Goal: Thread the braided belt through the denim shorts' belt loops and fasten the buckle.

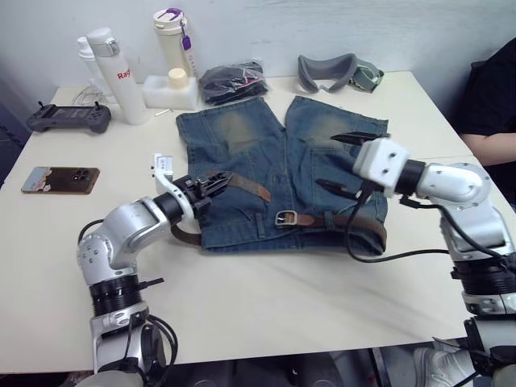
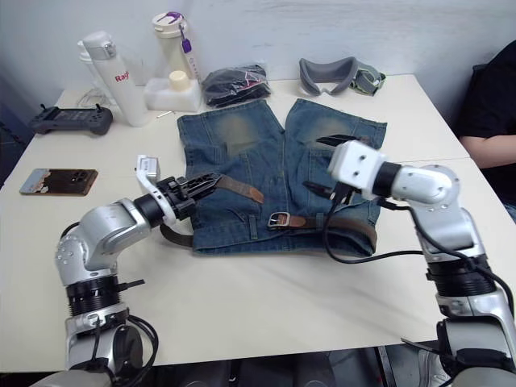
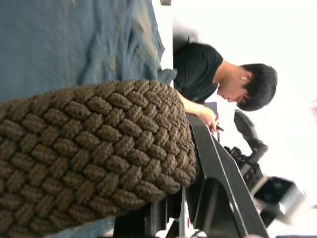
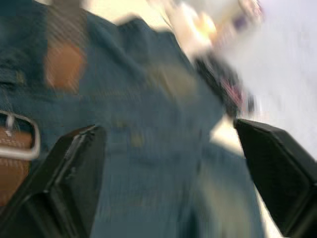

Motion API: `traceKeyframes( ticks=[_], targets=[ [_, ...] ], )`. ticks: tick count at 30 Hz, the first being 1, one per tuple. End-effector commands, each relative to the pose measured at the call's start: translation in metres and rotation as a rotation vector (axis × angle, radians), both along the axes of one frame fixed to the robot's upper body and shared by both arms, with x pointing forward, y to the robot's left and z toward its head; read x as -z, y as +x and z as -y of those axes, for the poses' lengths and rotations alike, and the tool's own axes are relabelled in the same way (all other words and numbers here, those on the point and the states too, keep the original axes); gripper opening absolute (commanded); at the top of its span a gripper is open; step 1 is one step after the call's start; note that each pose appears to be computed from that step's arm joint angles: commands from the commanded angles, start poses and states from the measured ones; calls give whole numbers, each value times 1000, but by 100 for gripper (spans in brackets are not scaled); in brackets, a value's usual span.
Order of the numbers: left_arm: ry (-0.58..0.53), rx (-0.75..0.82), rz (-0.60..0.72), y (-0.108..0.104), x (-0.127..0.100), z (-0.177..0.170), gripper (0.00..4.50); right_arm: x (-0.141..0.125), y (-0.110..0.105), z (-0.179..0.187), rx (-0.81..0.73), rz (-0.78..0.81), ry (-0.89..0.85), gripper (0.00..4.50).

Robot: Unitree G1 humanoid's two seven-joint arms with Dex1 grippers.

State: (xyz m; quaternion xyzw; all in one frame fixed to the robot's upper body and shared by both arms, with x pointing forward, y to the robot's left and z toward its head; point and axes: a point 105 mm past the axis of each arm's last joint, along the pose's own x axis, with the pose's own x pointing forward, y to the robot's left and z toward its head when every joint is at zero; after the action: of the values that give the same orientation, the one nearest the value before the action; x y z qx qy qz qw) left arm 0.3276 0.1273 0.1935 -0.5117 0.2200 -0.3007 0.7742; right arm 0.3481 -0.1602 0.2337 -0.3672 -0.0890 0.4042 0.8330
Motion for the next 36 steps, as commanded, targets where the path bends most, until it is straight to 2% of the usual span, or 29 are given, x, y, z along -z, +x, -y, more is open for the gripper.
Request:
traceKeyframes(
  ticks=[1, 6, 10, 14, 18, 23, 27, 30, 36],
  targets=[
    [11, 15, 54, -10, -2, -8, 0, -9, -10, 6, 0, -59, 95, 416],
    [14, 26, 65, -23, 8, -12, 0, 9, -12, 10, 40, -145, 106, 416],
    [20, 22, 63, -30, 14, -15, 0, 13, -14, 6, 37, -203, 132, 416],
    [60, -7, -17, -37, 37, -27, 0, 13, -13, 5, 42, -222, 129, 416],
    [81, 24, -54, -42, 49, -20, 0, 10, -9, 5, 60, -217, 125, 416],
    [81, 46, -64, -38, 49, -3, 0, 8, -6, 7, 82, -208, 126, 416],
    [58, -2, -57, -25, 42, 4, 0, 8, -5, 6, 93, -201, 121, 416],
    [69, -3, -35, -23, 41, 15, 0, 8, -6, 6, 97, -201, 120, 416],
    [88, 12, -51, -27, 55, 33, 0, 12, -8, 3, 102, -208, 114, 416]
  ],
)
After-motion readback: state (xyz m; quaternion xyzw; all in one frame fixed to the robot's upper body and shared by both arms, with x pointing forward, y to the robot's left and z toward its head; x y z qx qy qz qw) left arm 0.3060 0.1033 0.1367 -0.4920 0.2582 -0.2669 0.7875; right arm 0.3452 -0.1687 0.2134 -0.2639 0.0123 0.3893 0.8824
